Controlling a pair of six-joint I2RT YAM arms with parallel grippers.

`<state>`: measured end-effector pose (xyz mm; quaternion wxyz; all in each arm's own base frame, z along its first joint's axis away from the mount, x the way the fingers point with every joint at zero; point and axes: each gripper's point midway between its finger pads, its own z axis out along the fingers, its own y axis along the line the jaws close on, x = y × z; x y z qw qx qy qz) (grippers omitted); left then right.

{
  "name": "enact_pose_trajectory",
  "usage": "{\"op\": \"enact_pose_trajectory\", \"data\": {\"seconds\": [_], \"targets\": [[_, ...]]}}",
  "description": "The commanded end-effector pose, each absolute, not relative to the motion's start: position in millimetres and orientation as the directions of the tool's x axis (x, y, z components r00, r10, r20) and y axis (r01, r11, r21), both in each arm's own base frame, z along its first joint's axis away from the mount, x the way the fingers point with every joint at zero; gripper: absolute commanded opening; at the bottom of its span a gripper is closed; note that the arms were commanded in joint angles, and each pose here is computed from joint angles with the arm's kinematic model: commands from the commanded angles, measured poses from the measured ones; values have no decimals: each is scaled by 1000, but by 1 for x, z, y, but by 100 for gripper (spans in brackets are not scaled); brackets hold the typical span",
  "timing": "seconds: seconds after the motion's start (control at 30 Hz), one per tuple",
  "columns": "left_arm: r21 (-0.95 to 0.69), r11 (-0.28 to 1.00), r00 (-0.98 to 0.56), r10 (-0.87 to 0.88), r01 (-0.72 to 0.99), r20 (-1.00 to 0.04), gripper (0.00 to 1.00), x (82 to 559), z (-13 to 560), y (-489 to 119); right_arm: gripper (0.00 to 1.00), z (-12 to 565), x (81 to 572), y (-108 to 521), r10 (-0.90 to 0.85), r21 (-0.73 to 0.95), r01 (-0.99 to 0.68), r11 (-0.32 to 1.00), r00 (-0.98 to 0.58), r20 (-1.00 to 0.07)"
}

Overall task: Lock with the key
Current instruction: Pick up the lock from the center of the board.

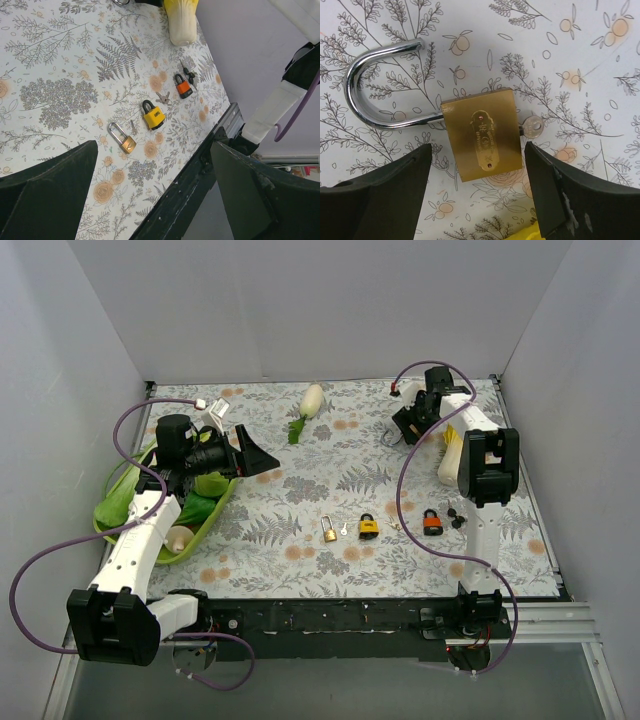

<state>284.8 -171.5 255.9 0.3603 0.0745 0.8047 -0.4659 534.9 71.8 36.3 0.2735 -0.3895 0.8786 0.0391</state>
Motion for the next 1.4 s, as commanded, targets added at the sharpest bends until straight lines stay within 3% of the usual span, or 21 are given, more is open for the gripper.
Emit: {"op": "enact_pose_trajectory", "data": {"seconds": [0.0,0.2,0.5,0.53,0.6,0.63,0.67,0.87,1.1,1.37], "targets": [[-681,547,-710,-206,487,-673,98,284,262,-171,81,32,535,76,-667,-109,-733,672,-535,-519],[-682,545,-709,-208,488,-674,98,285,265,-172,67,27,525,82,-654,-50,-744,667,-552,-516],[-682,543,-706,-211,490,-676,98,284,269,-172,38,32,486,92,-649,-5,-751,661,-568,-507],[-681,542,-705,-211,492,-677,98,283,269,-172,28,40,484,95,-650,-16,-752,659,-558,-517],[-684,541,-708,-213,489,-674,98,282,268,-172,19,38,471,99,-639,2,-745,668,-575,-511],[-685,539,-710,-210,489,-672,98,281,267,-172,4,51,470,104,-635,-13,-746,666,-558,-534],[-686,540,-712,-209,487,-670,98,281,265,-172,1,56,470,107,-629,-20,-745,667,-549,-551],[-701,529,-730,-204,478,-652,98,281,254,-174,1,92,466,130,-564,9,-729,684,-538,-627],[-626,533,-662,-154,570,-734,96,292,256,-174,1,130,457,149,-489,83,-705,704,-567,-663],[-226,501,-306,83,836,-948,91,302,260,-178,1,139,414,173,-427,252,-685,684,-655,-623]]}}
